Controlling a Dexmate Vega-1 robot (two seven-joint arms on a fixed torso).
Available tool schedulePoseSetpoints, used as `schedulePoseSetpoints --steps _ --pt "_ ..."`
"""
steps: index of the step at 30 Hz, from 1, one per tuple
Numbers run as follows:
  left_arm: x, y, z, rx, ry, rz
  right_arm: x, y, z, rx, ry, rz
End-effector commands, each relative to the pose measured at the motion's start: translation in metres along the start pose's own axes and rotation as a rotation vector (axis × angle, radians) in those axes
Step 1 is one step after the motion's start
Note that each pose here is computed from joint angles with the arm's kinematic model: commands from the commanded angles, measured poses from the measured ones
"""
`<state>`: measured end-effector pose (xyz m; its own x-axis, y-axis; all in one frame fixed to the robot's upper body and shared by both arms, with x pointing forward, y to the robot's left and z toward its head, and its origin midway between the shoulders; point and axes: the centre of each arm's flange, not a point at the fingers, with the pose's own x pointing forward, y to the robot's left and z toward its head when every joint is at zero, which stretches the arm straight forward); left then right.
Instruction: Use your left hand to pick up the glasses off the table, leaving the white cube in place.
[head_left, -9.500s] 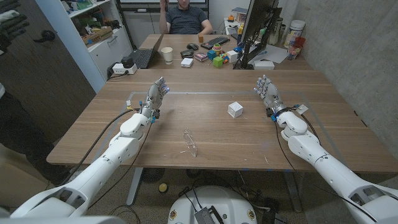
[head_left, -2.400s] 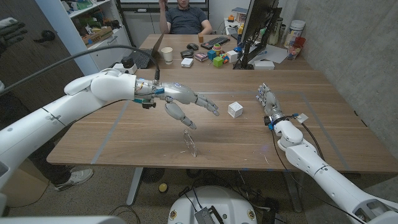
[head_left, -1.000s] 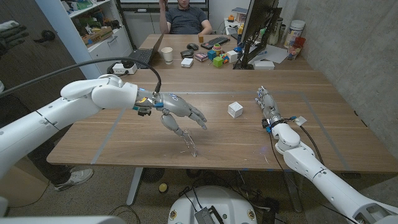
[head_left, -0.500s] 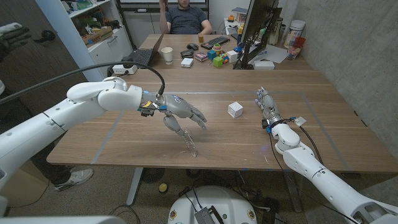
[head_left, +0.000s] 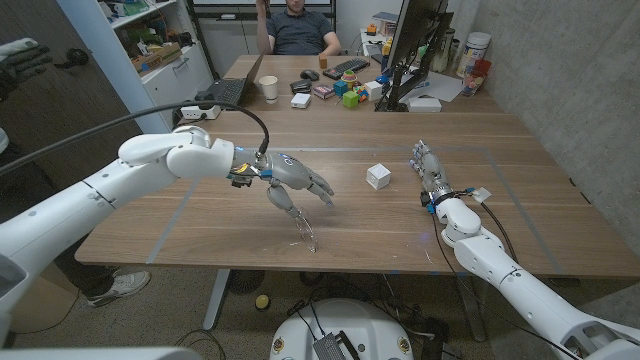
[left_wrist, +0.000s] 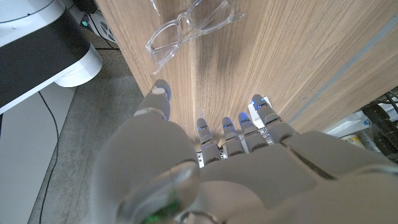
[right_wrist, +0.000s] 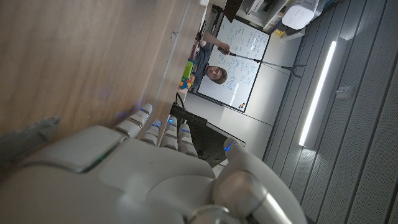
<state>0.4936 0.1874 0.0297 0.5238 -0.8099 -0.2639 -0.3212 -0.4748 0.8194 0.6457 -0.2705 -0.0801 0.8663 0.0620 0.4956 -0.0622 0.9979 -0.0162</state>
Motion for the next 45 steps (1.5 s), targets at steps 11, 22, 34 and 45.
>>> schedulePoseSetpoints --steps 11,22,34,45 --pt "0.021 -0.011 0.004 -0.104 -0.098 -0.073 -0.003 -0.006 -0.001 0.006 -0.005 -0.009" --pt "0.024 -0.017 0.007 -0.087 -0.089 -0.139 -0.008 -0.011 -0.002 -0.002 -0.003 -0.014" --pt "0.033 -0.026 0.006 -0.073 -0.102 -0.195 -0.005 -0.008 0.003 0.011 -0.025 -0.017" --pt "0.035 -0.035 0.001 -0.062 -0.086 -0.202 -0.002 -0.011 0.009 0.012 -0.047 -0.032"
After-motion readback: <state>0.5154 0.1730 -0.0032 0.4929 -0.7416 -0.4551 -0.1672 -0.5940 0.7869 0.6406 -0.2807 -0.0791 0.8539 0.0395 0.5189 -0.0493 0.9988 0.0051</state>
